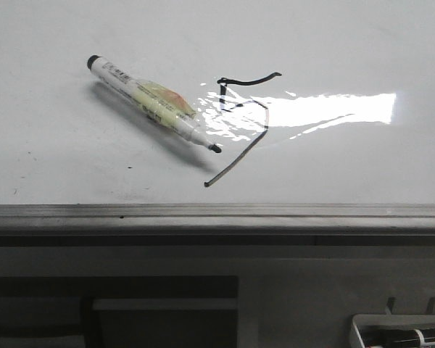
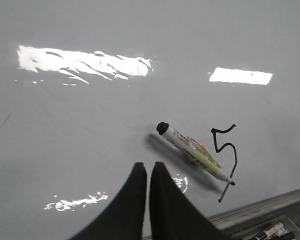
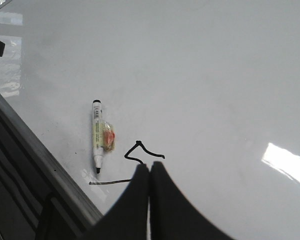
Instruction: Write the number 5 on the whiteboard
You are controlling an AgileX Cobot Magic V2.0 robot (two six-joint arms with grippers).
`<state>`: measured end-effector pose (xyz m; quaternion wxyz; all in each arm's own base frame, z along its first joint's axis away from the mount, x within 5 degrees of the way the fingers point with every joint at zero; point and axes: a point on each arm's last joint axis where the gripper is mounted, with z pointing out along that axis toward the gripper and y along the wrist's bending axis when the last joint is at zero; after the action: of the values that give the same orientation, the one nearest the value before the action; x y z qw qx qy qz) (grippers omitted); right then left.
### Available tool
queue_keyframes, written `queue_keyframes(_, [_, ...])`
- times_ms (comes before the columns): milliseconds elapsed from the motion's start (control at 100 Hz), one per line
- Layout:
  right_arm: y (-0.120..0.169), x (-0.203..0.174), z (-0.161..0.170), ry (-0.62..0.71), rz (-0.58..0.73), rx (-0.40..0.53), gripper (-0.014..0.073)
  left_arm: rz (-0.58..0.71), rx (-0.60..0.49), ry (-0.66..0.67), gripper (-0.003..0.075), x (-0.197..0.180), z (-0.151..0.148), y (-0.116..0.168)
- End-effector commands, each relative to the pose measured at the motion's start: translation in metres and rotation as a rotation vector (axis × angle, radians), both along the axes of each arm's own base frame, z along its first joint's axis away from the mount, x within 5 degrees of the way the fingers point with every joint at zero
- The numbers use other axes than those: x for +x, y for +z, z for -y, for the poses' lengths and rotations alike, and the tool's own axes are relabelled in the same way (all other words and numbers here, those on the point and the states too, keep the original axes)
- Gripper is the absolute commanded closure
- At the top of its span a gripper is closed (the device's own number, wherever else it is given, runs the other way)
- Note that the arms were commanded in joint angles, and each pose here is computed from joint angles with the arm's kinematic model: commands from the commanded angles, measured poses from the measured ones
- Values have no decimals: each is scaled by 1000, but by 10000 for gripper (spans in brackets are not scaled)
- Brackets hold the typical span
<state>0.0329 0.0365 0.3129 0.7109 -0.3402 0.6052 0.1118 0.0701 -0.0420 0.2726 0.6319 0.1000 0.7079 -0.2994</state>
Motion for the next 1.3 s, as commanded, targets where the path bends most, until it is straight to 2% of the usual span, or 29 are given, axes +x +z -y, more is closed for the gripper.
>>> queue_keyframes(0, [13, 1, 3, -39, 56, 55, 656, 31, -9, -28, 741, -2, 2, 9])
queue_keyframes(160, [13, 1, 3, -39, 56, 55, 656, 35, -5, -23, 741, -1, 1, 9])
queue_keyframes(240, [13, 1, 3, -39, 55, 57, 656, 83, 40, 7, 741, -1, -2, 6])
queue_keyframes(290, [13, 1, 3, -39, 55, 57, 656, 140, 90, 25, 741, 0, -4, 4])
queue_keyframes(390, [13, 1, 3, -39, 55, 57, 656, 358, 246, 83, 741, -2, -8, -1])
queue_keyframes(460, [13, 1, 3, -39, 55, 57, 656, 453, 259, 140, 741, -5, -13, -5])
queue_keyframes(490, [13, 1, 3, -39, 55, 57, 656, 458, 221, 153, 741, -7, -15, -7])
queue_keyframes(510, [13, 1, 3, -39, 55, 57, 656, 473, 241, 164, 741, -7, -15, -10])
queue_keyframes(540, [13, 1, 3, -39, 55, 57, 656, 450, 206, 160, 741, -9, -16, -14])
queue_keyframes(550, [13, 1, 3, -39, 55, 57, 656, 458, 228, 169, 741, -9, -16, -16])
queue_keyframes(560, [13, 1, 3, -39, 55, 57, 656, 440, 198, 166, 741, -10, -16, -17])
queue_keyframes(600, [13, 1, 3, -39, 55, 57, 656, 397, 220, 166, 741, -11, -16, -26])
queue_keyframes(630, [13, 1, 3, -39, 55, 57, 656, 327, 188, 166, 741, -11, -16, -32])
queue_keyframes(650, [13, 1, 3, -39, 55, 57, 656, 289, 215, 174, 741, -11, -16, -38])
queue_keyframes(730, [13, 1, 3, -39, 55, 57, 656, 83, 200, 241, 741, -10, -21, -61])
queue_keyframes(780, [13, 1, 3, -39, 55, 57, 656, 16, 208, 289, 741, -10, -25, -72])
queue_keyframes(870, [13, 1, 3, -39, 55, 57, 656, -5, 221, 346, 741, -11, -28, -82])
queue_keyframes(1030, [13, 1, 3, -39, 55, 57, 656, -47, 252, 360, 741, -13, -30, -86])
queue_keyframes(1290, [13, 1, 3, -39, 55, 57, 656, -81, 199, 352, 741, -13, -29, -88])
